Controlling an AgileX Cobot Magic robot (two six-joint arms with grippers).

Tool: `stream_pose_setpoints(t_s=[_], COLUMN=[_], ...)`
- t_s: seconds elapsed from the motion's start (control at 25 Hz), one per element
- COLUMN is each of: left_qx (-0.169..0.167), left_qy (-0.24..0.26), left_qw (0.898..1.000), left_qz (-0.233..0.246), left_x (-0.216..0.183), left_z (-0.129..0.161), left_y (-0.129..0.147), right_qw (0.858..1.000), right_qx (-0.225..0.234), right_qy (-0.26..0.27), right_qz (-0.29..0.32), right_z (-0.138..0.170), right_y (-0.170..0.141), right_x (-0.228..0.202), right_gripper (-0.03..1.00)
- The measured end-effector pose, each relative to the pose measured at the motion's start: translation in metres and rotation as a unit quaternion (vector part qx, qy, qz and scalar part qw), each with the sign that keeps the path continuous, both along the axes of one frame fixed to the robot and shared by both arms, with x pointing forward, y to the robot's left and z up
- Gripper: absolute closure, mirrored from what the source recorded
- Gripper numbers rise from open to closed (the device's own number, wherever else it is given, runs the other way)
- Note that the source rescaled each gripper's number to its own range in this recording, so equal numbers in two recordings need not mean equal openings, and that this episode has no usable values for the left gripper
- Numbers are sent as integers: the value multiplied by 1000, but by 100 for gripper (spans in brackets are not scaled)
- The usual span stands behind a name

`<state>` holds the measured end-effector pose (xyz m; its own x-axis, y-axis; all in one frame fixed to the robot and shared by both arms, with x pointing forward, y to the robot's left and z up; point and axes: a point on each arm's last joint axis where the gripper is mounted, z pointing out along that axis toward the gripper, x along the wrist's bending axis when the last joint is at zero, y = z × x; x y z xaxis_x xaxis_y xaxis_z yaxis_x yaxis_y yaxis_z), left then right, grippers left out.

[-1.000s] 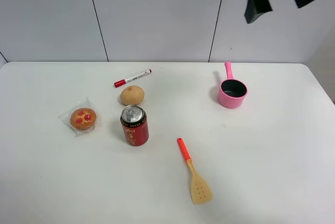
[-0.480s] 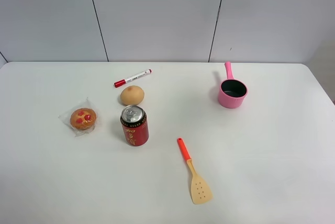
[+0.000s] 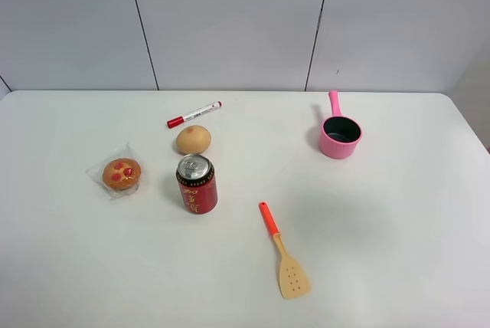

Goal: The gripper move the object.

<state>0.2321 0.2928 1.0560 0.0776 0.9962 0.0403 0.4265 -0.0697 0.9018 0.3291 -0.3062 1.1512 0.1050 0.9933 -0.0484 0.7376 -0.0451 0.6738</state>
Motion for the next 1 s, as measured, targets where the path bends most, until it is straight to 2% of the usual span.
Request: stream_pose_setpoints(t_s=[0.12, 0.24, 0.4, 1.0], left_qx=[0, 0, 0, 0], left_qy=[0, 0, 0, 0], left_qw=[1000, 1000, 1000, 1000], left_qz=[0, 0, 0, 0], left_x=[0, 0, 0, 0], left_z=[0, 0, 0, 0], left_y=[0, 0, 0, 0], right_qw=[999, 994, 989, 985], right_qx=[24, 28, 31, 42], right_qy=[-44, -101, -142, -161], right_qz=[6, 10, 12, 34], right_z=[-23, -41, -59, -100], right_y=[1, 0, -2, 2], right_x=[-33, -58, -81, -87], right_gripper=[-3, -3, -3, -3])
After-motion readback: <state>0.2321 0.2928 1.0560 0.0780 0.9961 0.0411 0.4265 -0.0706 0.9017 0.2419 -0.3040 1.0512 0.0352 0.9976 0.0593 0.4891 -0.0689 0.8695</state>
